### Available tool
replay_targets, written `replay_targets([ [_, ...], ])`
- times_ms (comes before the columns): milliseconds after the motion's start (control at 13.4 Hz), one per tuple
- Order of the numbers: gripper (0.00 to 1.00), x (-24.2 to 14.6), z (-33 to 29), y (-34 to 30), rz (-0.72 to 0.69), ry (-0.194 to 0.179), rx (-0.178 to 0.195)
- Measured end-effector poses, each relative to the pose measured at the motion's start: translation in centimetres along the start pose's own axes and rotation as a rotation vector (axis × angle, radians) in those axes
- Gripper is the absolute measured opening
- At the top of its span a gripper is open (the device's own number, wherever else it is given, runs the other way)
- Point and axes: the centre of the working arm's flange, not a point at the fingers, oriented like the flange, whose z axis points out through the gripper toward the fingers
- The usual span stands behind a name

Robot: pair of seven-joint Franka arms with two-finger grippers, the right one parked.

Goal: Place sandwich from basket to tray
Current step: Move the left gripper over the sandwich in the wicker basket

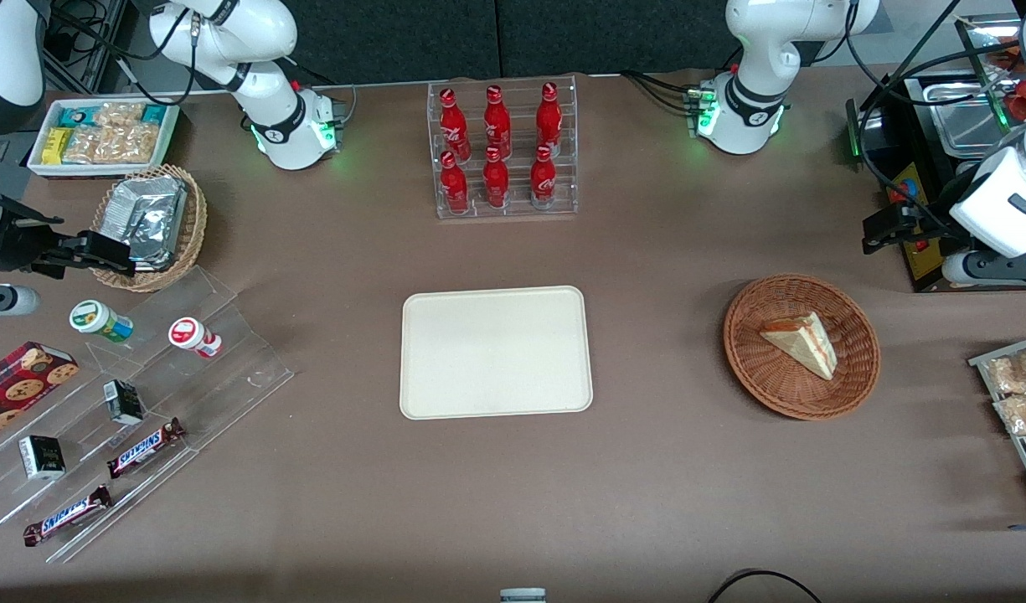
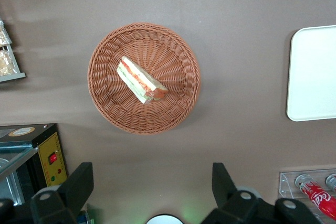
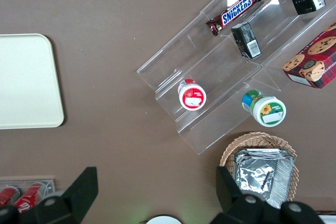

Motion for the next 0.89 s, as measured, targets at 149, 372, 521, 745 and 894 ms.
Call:
replay_targets([
  [149,1.0,0.0,0.1,0.0,0.0,-0.005,0.0],
  [372,1.0,0.3,0.8,-0.1,-0.022,-0.024,0.002],
  [521,1.0,1.5,3.3,-0.8,-0.198,-0.076,0.01],
  [745,1.0,4.2,9.3,-0.7,-0.534,-0.128,0.038],
  [894,1.0,5.4,13.6,-0.6,-0.649,-0.124,0.046],
])
